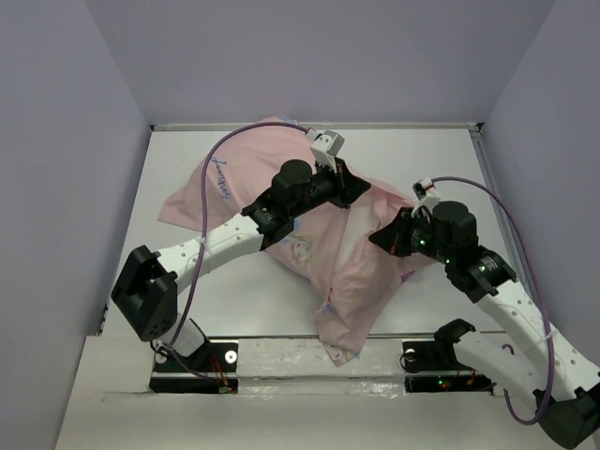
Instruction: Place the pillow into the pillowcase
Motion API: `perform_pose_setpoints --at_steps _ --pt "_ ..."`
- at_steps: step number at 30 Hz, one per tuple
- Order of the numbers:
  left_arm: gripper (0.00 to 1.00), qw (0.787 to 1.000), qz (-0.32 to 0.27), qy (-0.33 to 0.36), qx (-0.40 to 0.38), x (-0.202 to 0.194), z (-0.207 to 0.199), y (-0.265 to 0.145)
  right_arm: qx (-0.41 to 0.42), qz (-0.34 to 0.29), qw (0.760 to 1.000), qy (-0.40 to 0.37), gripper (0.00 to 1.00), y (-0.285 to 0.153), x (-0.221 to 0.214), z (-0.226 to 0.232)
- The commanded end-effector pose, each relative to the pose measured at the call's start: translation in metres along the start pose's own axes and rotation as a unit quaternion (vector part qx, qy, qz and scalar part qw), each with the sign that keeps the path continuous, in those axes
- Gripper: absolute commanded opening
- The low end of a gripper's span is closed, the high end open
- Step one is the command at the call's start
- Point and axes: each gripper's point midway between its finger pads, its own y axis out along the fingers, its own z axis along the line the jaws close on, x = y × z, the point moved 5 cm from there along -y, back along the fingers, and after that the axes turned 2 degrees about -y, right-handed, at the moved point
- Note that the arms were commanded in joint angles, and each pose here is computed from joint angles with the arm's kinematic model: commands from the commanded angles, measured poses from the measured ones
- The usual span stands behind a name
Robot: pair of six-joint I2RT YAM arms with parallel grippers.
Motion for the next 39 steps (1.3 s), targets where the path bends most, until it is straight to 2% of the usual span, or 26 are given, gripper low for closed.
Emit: perform_pose_setpoints --at_steps 1,4,7,12,13,15,20,25,26,27,28,29,31,32,34,36,37,39 --pt "0.0 0.998 -0.05 0.009 -0.043 0.029 -0.023 -0.012 0.143 -0.132 0.98 -0.033 0.0 -0.036 0.067 0.069" --pt "0.0 0.998 -0.053 0.008 -0.044 0.031 -0.024 -0.014 0.168 -0.162 0.972 -0.043 0.0 -0.043 0.08 0.08" --pt "0.0 0.997 -0.057 0.003 -0.053 0.034 -0.029 -0.018 0.177 -0.229 0.955 -0.058 0.0 -0.034 0.097 0.08" --pt "0.0 0.996 -0.069 -0.001 -0.064 0.042 -0.037 -0.029 0.147 -0.226 0.961 -0.055 0.0 0.023 0.086 0.05" --pt "0.0 0.995 -0.076 0.0 -0.067 0.046 -0.041 -0.035 0.157 -0.248 0.954 -0.057 0.0 0.026 0.091 0.051" --pt "0.0 0.994 -0.081 -0.003 -0.068 0.048 -0.043 -0.039 0.145 -0.234 0.961 -0.039 0.0 0.05 0.075 0.033" --pt "0.0 0.992 -0.081 -0.01 -0.099 0.054 -0.056 -0.049 0.151 -0.236 0.96 -0.02 0.0 0.083 0.07 0.024" --pt "0.0 0.992 -0.064 -0.019 -0.108 0.04 -0.061 -0.051 0.127 -0.24 0.963 -0.002 0.0 0.101 0.071 0.017" --pt "0.0 0.992 -0.061 -0.023 -0.106 0.036 -0.059 -0.051 0.132 -0.226 0.965 -0.005 0.07 0.101 0.067 0.02" --pt "0.0 0.993 -0.057 -0.026 -0.104 0.031 -0.057 -0.05 0.133 -0.219 0.967 -0.007 0.3 0.1 0.066 0.021" --pt "0.0 0.993 -0.053 -0.031 -0.103 0.024 -0.053 -0.049 0.137 -0.215 0.967 -0.013 0.42 0.096 0.068 0.026" --pt "0.0 0.993 -0.05 -0.041 -0.099 0.019 -0.05 -0.048 0.138 -0.197 0.97 -0.027 0.6 0.086 0.064 0.029" --pt "0.0 0.992 -0.051 -0.051 -0.1 0.011 -0.045 -0.048 0.121 -0.184 0.975 -0.036 0.69 0.071 0.066 0.031" --pt "0.0 0.992 -0.05 -0.059 -0.096 0.008 -0.043 -0.047 0.085 -0.165 0.982 -0.043 0.71 0.065 0.062 0.024" --pt "0.0 0.991 -0.052 -0.064 -0.102 0.004 -0.043 -0.046 0.07 -0.185 0.979 -0.05 0.72 0.04 0.068 0.027" --pt "0.0 0.991 -0.051 -0.067 -0.101 0.002 -0.042 -0.043 0.025 -0.172 0.983 -0.054 0.75 0.029 0.064 0.018" --pt "0.0 0.991 -0.053 -0.068 -0.102 0.003 -0.042 -0.043 -0.003 -0.143 0.988 -0.055 0.75 0.025 0.054 0.009" --pt "0.0 0.991 -0.059 -0.066 -0.102 0.006 -0.044 -0.043 -0.013 -0.128 0.989 -0.068 0.76 0.02 0.053 0.009"
